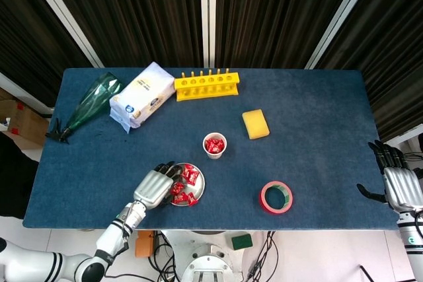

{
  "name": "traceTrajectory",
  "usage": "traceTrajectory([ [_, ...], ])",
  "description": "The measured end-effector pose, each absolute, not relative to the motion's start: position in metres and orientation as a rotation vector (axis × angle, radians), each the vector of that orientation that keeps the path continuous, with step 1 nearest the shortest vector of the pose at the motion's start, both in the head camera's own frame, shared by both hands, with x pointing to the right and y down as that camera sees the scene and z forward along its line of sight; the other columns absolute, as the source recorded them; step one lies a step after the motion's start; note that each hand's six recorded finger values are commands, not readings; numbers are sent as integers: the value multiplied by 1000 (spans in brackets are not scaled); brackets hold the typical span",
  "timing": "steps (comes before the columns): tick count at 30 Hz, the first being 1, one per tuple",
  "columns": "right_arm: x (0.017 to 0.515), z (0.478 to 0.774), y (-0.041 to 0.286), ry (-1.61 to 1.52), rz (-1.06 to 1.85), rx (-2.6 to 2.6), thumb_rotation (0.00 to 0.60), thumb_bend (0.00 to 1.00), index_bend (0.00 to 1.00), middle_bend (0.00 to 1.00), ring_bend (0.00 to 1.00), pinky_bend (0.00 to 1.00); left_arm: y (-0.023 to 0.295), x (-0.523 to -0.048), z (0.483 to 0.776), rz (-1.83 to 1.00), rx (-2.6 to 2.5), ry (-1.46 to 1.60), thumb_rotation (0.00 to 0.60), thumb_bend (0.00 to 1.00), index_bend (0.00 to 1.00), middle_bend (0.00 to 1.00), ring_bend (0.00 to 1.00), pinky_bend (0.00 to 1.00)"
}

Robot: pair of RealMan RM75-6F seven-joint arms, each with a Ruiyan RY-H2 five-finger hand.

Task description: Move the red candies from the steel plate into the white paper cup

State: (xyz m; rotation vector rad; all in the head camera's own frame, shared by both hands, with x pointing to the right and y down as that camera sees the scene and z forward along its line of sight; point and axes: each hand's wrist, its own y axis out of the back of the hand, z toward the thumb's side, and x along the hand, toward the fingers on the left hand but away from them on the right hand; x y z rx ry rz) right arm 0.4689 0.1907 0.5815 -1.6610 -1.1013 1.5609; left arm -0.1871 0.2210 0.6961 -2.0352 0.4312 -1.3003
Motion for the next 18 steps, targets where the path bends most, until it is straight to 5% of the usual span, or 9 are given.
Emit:
traceTrajectory([
  [18,469,582,191,-1099,1565,-1658,600,204,0,0,0,0,218,-183,702,-1300,-2028,419,600,282,496,144,59,170],
])
